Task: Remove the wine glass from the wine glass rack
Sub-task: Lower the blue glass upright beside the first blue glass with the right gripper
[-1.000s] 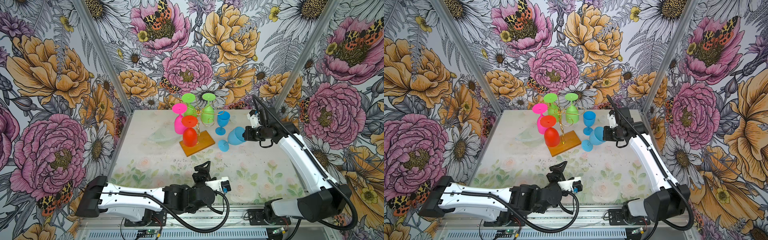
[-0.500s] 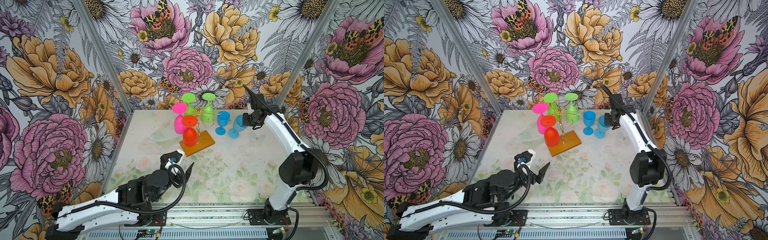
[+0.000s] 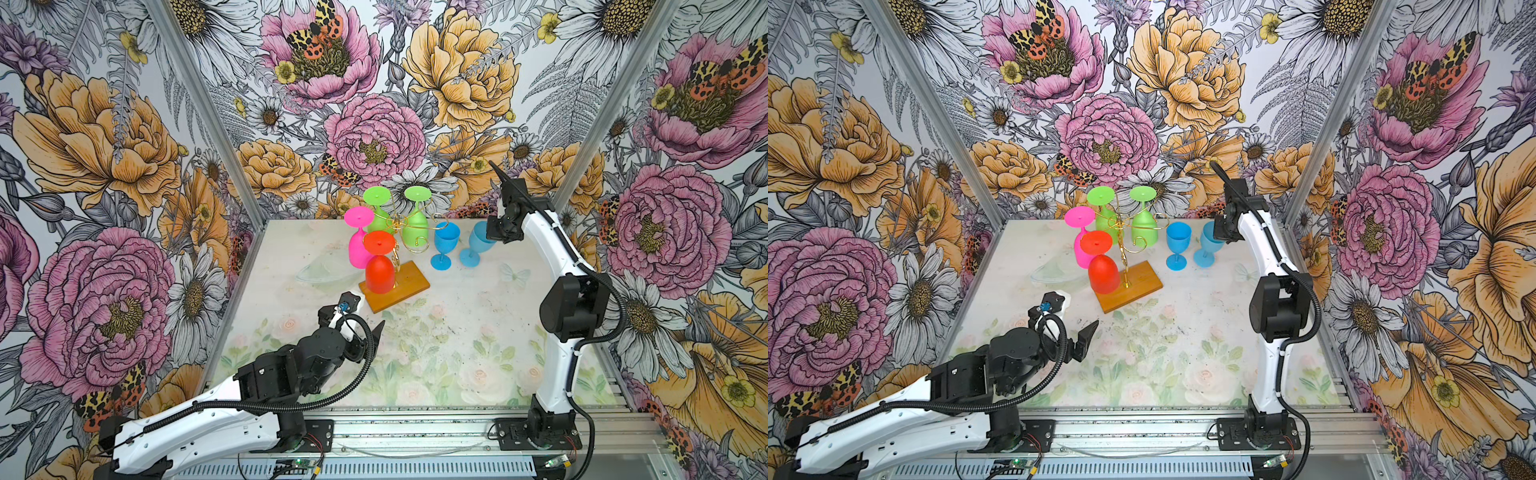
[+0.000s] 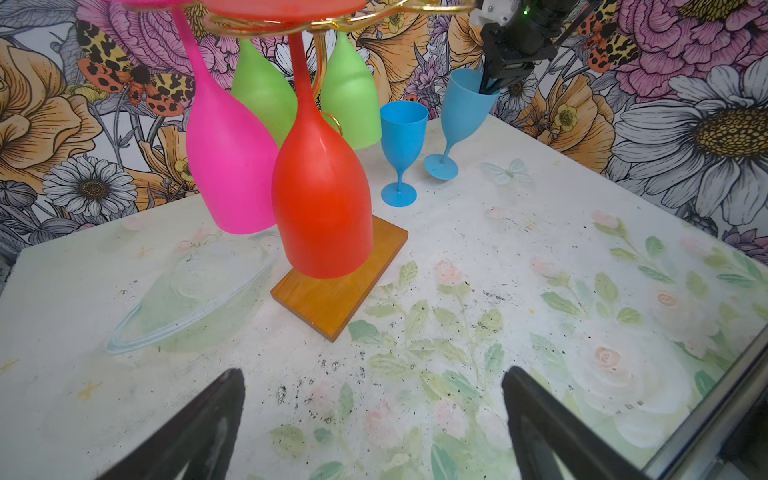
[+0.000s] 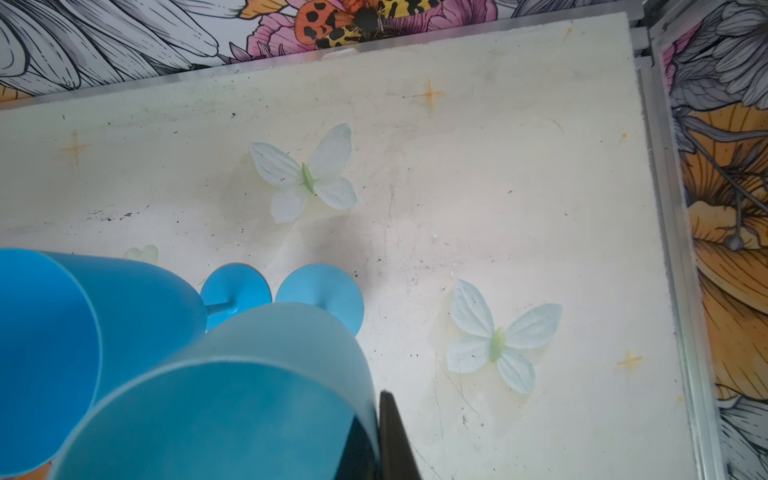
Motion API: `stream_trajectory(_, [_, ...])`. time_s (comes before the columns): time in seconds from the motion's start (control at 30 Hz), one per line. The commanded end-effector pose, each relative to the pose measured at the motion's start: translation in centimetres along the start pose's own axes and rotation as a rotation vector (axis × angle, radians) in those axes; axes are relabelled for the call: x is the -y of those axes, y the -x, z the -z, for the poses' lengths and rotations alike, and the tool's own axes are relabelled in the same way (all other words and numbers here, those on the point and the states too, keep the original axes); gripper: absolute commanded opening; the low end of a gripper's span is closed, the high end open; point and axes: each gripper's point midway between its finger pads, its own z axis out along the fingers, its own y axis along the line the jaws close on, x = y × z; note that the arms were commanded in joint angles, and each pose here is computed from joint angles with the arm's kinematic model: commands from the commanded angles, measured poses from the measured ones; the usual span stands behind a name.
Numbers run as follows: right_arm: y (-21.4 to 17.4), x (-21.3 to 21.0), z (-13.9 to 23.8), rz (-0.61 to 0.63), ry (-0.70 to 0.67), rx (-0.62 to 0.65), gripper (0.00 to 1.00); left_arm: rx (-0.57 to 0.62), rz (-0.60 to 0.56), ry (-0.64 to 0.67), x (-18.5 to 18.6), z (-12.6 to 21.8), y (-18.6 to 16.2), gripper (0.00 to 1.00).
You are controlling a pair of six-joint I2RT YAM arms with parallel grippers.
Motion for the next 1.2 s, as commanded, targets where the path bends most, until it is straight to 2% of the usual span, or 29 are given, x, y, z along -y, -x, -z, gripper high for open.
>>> stream_trajectory(0.0, [0.8, -0.6, 0.2, 0.022, 0.016, -0.002, 0.0, 0.014, 0.008, -0.024, 0.3, 0.4, 1.5, 0.98])
stream_trajectory(0.4, [0.7, -0.9, -1.8, 0.032, 0.012, -0.047, 0.0, 0.039, 0.021, -0.035, 0.3, 0.9, 2.7, 0.99])
stream_trajectory(1.03, [0.6, -2.3, -3.4, 0.071, -0.044, -0.06, 0.0, 0.032, 0.047, -0.06, 0.6, 1.0, 2.4, 0.99])
stream_trajectory(1.17, [0.8, -2.3, -3.5, 0.067, -0.048, -0.055, 0.03, 0.034, 0.048, -0.063, 0.6, 1.0, 2.4, 0.99])
